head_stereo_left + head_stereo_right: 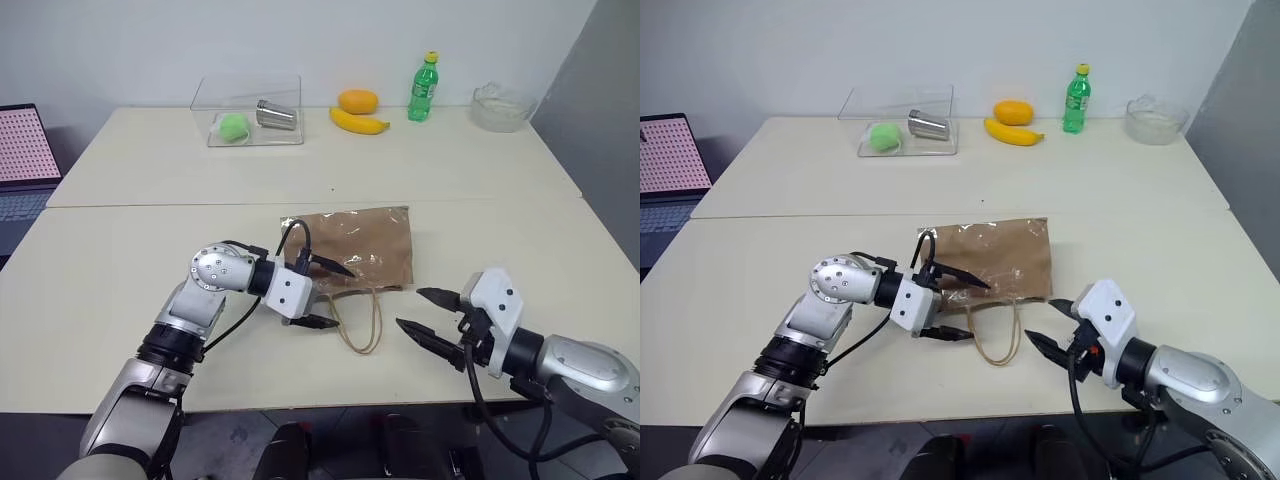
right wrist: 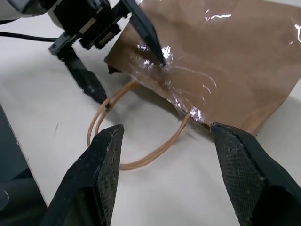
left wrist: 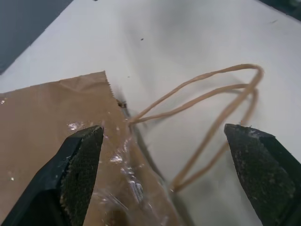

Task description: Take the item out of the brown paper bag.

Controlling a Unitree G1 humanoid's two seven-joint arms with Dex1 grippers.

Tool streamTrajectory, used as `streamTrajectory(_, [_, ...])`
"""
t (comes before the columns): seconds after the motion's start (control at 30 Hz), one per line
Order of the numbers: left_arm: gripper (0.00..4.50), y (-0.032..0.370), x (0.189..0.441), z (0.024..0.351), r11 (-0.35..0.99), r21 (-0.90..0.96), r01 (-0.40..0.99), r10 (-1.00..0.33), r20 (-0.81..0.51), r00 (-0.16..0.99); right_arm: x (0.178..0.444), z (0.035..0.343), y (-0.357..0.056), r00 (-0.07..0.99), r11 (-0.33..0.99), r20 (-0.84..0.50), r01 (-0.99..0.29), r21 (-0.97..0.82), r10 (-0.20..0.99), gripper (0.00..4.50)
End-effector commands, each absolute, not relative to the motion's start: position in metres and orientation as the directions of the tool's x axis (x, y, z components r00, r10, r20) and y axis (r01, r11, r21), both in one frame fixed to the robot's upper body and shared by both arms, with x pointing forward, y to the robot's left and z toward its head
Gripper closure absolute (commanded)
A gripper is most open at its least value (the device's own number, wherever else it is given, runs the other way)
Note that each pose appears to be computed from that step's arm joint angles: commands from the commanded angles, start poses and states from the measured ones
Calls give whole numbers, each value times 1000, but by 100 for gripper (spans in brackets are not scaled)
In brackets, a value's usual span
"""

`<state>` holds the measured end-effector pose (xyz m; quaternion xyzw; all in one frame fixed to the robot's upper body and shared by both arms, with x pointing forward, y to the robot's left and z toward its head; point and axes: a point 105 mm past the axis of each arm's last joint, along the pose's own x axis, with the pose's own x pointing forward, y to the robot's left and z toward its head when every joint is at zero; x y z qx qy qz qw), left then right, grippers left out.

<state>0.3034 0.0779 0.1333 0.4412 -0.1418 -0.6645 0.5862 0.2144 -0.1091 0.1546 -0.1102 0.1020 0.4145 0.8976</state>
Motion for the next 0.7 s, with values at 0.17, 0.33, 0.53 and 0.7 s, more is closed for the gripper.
streamTrajectory(0.17, [18,56,300,127,-310,765,564,-919,-393,27,193,171,-90,588,562,-219,-809,-173,779,141])
streamTrajectory(0.33, [57,41,293,129,-314,764,564,-932,-361,-30,192,166,-88,582,555,-241,-813,-176,777,141])
streamTrajectory(0.53, [234,39,305,160,-198,723,662,-962,-271,9,179,157,-87,505,487,-301,-863,-136,809,141])
streamTrajectory(0.7, [389,39,320,189,-90,671,736,-975,-209,72,171,155,-82,437,408,-331,-900,-155,836,141])
